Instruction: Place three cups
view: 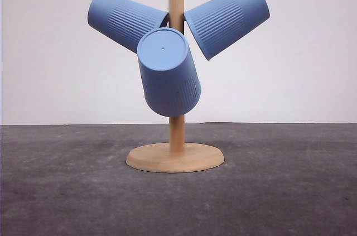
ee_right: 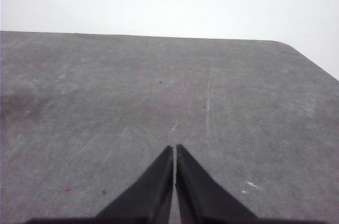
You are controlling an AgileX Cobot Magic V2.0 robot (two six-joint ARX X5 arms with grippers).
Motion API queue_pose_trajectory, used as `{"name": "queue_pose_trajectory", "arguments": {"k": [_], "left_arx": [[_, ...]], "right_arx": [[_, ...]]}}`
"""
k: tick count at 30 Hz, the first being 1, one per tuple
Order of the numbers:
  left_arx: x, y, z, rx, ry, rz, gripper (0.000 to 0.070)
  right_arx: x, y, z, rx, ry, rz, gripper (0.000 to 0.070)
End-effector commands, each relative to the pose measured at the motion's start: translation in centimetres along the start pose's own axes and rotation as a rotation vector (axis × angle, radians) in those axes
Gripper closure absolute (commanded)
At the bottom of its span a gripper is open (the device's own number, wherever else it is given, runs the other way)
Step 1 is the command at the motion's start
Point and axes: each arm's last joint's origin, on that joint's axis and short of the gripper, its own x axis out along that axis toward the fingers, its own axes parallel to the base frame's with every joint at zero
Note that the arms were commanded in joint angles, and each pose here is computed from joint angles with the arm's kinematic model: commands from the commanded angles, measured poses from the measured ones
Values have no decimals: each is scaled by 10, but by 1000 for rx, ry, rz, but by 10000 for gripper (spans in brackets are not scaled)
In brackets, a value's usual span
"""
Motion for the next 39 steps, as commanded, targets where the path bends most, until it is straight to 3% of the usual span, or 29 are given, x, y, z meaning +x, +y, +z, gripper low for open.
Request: {"name": "queue_pose_trajectory", "arguments": {"k": [1,39], "left_arx": [[1,0,-4,-3,5,3,678],[1,0,-4,-3,5,3,678]], "right_arx": [[0,0,1,-4,-11,0,696],[0,0,1,-4,-11,0,696]]}}
